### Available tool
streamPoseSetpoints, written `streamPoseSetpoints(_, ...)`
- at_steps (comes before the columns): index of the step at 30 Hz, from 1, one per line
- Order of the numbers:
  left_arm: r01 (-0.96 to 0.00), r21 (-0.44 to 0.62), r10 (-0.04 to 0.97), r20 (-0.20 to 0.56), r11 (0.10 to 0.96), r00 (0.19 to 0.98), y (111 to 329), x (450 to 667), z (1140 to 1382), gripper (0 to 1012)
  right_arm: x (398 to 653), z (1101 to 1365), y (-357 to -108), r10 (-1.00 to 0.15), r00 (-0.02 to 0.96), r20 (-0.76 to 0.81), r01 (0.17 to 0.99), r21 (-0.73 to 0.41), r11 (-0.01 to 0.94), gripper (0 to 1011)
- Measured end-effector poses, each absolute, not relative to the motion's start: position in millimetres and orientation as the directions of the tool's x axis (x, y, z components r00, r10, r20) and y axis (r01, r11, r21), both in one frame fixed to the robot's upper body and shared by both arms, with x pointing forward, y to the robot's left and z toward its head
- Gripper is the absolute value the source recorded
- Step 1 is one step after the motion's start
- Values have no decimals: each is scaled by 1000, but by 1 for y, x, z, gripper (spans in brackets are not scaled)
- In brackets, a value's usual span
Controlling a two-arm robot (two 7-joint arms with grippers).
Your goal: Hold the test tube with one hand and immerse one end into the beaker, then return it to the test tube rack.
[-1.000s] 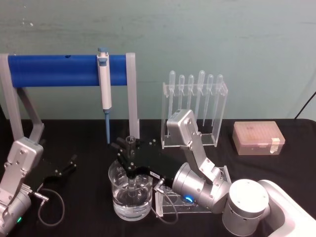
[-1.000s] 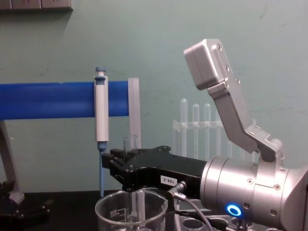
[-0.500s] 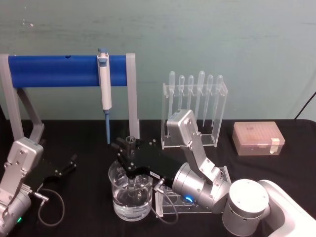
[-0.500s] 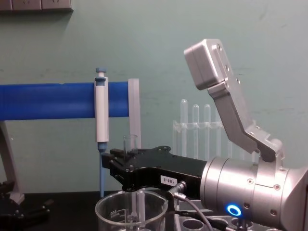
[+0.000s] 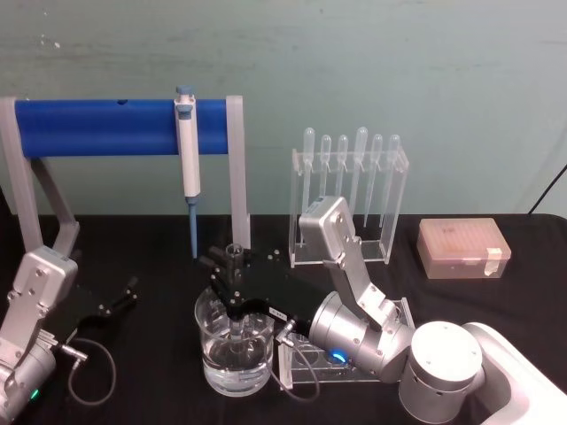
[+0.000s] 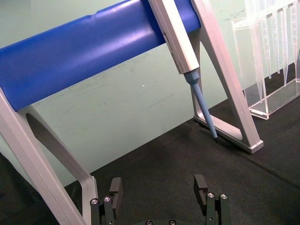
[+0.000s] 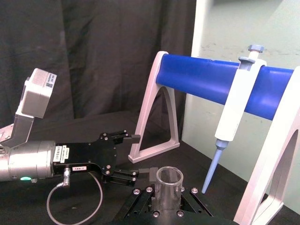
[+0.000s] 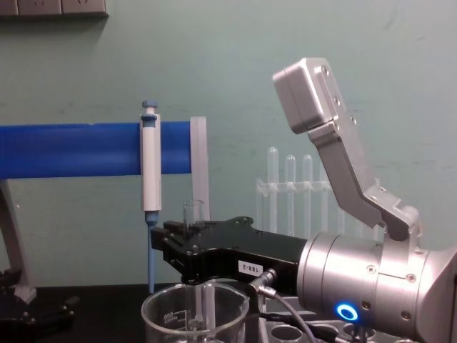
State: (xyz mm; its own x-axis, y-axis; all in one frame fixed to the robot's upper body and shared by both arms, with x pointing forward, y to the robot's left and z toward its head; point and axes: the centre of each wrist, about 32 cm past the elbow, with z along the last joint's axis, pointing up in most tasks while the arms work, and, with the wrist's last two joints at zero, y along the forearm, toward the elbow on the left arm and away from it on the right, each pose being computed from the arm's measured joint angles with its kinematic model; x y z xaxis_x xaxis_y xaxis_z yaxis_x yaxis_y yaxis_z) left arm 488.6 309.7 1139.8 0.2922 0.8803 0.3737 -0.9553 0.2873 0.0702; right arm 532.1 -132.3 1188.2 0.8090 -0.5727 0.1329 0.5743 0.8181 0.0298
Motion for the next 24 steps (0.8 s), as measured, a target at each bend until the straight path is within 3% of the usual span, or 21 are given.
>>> streamPoseSetpoints(12,-955,70,880,374,287,292,310,489,1140,1000,527,1200,-134,-569,806,162,569,50,821,134)
streamPoseSetpoints(24,-955,70,880,374,287,292,310,489,1140,1000,527,1238,-136,-568,798,198,562,94,822,134)
